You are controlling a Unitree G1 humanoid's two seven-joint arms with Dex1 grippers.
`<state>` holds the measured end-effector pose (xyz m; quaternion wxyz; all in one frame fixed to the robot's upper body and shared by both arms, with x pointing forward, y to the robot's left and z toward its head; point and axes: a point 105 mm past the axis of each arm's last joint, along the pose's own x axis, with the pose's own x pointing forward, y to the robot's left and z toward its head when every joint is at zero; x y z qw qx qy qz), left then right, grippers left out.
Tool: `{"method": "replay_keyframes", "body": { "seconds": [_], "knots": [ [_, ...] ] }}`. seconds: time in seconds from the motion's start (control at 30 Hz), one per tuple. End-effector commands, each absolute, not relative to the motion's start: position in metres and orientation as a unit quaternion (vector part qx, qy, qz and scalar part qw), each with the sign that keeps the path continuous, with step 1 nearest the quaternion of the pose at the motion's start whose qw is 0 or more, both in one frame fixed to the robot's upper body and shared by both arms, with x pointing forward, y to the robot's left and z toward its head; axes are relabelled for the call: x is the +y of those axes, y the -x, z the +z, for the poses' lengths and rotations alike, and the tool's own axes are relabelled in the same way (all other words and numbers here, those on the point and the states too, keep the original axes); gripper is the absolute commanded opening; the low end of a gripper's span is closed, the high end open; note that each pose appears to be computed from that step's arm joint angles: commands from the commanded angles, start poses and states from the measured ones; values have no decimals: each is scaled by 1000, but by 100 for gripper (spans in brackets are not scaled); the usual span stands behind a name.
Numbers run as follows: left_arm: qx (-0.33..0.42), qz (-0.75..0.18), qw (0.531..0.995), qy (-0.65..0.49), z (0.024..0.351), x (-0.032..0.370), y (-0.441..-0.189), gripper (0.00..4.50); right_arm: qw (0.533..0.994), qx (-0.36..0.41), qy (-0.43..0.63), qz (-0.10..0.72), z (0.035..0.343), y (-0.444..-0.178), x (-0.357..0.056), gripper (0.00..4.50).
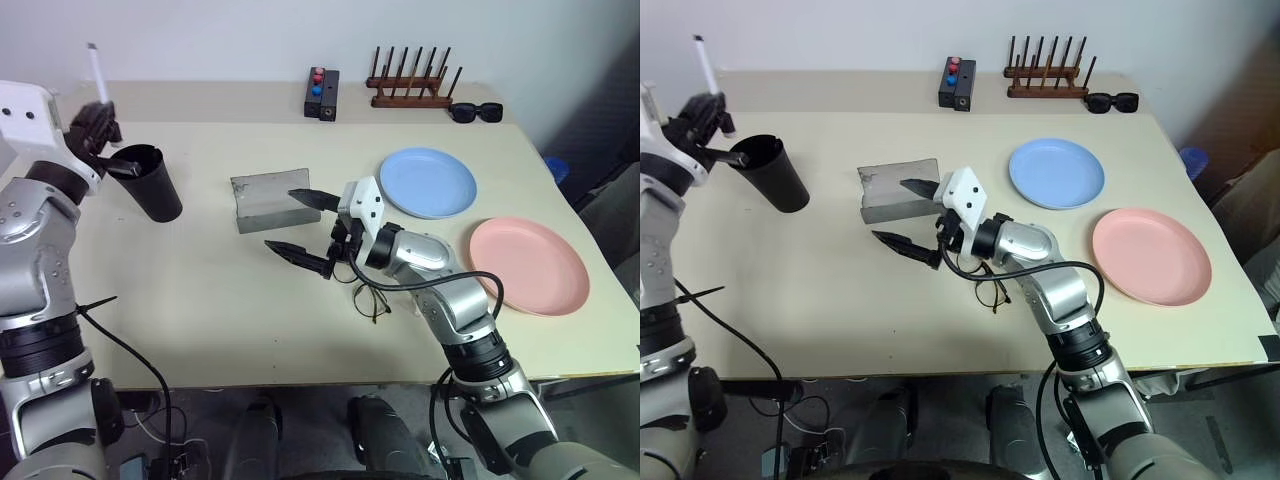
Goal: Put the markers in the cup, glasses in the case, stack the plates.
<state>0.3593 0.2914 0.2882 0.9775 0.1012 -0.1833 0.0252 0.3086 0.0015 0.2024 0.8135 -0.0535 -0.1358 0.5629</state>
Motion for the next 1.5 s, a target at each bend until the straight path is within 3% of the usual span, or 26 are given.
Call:
{"method": "replay_keyframes", "body": {
  "seconds": [0.03,0.4,0.9,1.0,1.2,1.37,1.5],
  "knots": [
    [-224,72,965,-116,297,294,-368,3,808,-174,53,561,220,-305,7,450],
    [-221,117,965,-83,268,302,-405,3,815,-183,46,549,223,-302,4,450],
    [-203,122,970,-52,248,300,-407,3,820,-181,50,541,223,-303,0,450],
    [-201,124,970,-47,245,299,-406,109,819,-181,50,542,223,-303,0,450],
    [-196,126,971,-45,241,297,-405,401,819,-180,49,543,222,-303,1,450],
    [-204,123,971,-31,246,294,-405,401,820,-179,49,542,222,-303,0,450],
    [-231,63,971,-28,269,270,-405,401,825,-176,55,534,220,-305,-5,450]
  ]
}}
